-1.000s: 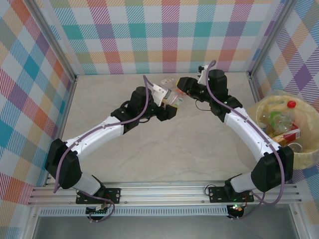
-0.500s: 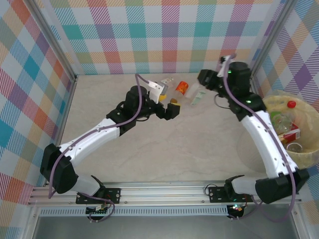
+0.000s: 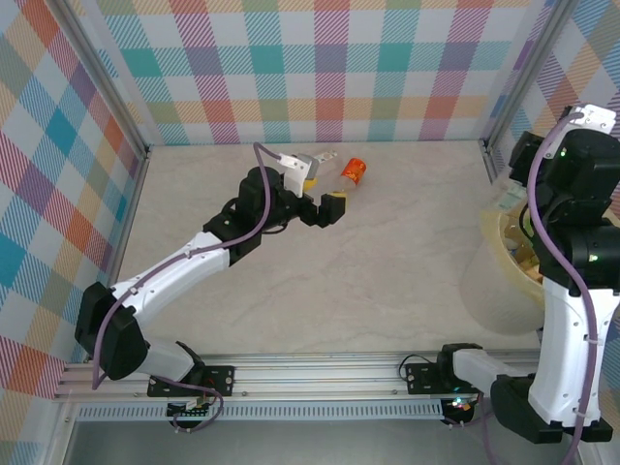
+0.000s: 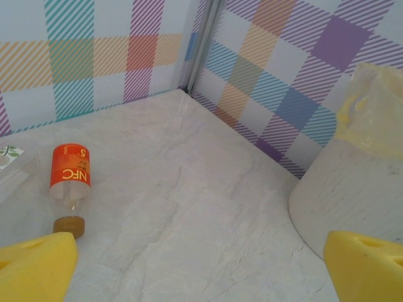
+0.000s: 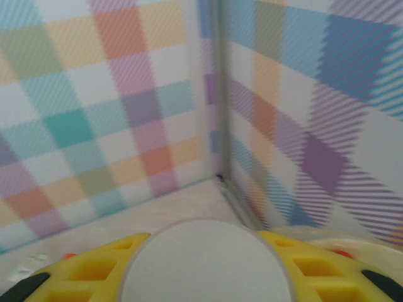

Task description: Put the plastic bottles in the bin

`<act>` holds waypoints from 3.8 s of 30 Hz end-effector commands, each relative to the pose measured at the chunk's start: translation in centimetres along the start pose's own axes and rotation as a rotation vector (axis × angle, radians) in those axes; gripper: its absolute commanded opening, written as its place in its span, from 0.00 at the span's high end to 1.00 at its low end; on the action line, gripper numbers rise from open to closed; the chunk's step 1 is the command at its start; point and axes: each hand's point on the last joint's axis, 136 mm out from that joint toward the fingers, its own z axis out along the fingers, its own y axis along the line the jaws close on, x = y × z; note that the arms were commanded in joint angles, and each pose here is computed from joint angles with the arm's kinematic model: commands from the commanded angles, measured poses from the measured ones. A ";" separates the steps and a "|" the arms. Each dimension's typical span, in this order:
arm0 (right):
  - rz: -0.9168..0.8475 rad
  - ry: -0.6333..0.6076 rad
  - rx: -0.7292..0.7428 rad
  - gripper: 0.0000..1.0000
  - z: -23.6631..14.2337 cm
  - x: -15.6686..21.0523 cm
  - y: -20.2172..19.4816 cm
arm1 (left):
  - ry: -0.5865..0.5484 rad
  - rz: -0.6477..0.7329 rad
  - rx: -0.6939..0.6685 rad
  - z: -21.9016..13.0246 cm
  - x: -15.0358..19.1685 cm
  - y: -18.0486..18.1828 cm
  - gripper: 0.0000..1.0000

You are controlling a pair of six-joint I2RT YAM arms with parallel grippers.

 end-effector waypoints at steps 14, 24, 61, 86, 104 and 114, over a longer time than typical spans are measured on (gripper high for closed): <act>-0.235 0.350 0.322 0.71 2.6 5.1 -7.1 | -0.013 -0.060 -0.068 1.0 -0.2 2.0 0.00; -0.255 0.540 0.258 0.69 6.4 9.3 -5.9 | 0.013 -0.086 -0.087 1.4 0.2 2.5 0.00; -0.242 0.644 0.647 0.00 5.2 14.3 -12.1 | 0.055 -0.134 -0.200 3.2 1.6 5.1 0.00; -0.094 0.405 -0.328 0.00 8.5 11.7 15.1 | 0.042 -0.373 -0.630 -0.2 4.5 14.6 0.00; 0.326 0.509 -0.498 0.00 20.8 22.5 31.8 | -0.005 -0.487 -0.903 -5.8 7.5 19.5 0.00; 0.277 0.552 -0.423 0.00 26.0 27.5 34.4 | -0.031 -0.506 -0.971 -8.8 8.5 20.2 0.00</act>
